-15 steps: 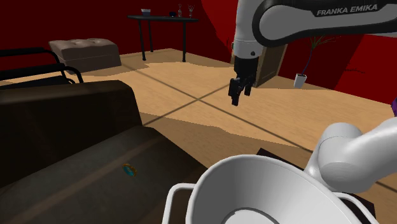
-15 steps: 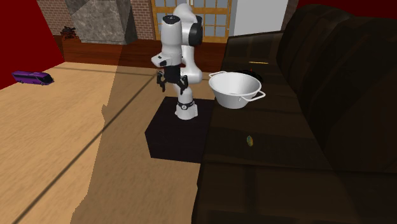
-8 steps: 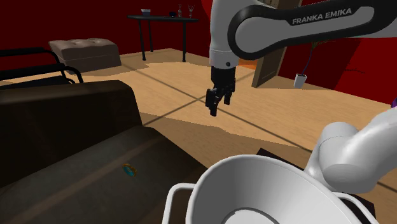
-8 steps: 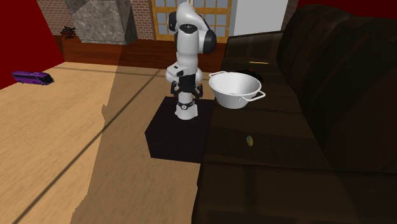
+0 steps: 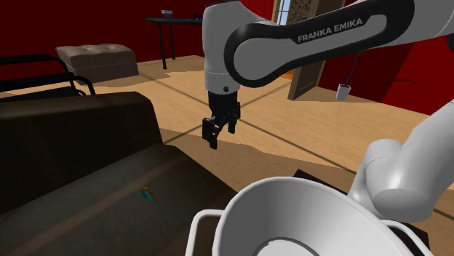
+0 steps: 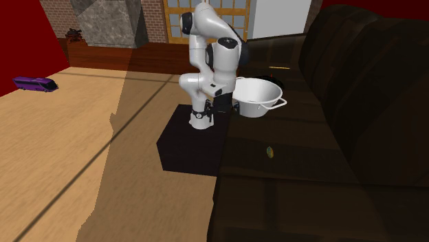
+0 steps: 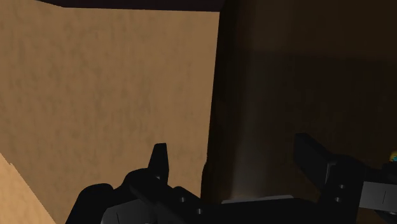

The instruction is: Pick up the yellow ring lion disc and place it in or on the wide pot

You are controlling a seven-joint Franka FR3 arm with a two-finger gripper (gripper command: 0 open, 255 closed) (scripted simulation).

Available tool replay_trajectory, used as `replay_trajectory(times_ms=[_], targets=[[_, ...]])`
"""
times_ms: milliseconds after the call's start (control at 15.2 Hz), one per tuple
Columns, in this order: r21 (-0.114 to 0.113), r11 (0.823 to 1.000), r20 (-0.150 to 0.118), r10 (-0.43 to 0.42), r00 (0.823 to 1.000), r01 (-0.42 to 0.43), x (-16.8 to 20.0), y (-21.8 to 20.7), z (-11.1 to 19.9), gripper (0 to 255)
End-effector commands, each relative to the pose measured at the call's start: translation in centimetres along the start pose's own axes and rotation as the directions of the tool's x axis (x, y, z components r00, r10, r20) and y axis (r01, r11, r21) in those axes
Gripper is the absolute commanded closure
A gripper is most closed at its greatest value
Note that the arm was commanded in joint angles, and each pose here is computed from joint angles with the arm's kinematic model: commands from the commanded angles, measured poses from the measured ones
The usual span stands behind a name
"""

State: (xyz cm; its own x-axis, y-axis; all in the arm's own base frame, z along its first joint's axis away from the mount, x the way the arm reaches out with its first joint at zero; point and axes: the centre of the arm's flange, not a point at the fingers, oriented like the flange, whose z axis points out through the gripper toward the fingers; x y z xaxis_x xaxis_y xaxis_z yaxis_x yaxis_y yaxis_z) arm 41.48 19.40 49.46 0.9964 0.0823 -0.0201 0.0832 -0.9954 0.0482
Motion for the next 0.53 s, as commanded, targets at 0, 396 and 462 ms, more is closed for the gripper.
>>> replay_trajectory(times_ms=[0,396,462], targets=[[0.006,1.0,-0.004,-0.015,1.0,0.015,0.8,-2.4,0.6,0],[0.021,0.998,-0.017,-0.062,0.998,0.062,3.7,-9.3,2.1,0],[0.023,0.997,-0.019,-0.069,0.997,0.07,4.1,-10.5,2.4,0]])
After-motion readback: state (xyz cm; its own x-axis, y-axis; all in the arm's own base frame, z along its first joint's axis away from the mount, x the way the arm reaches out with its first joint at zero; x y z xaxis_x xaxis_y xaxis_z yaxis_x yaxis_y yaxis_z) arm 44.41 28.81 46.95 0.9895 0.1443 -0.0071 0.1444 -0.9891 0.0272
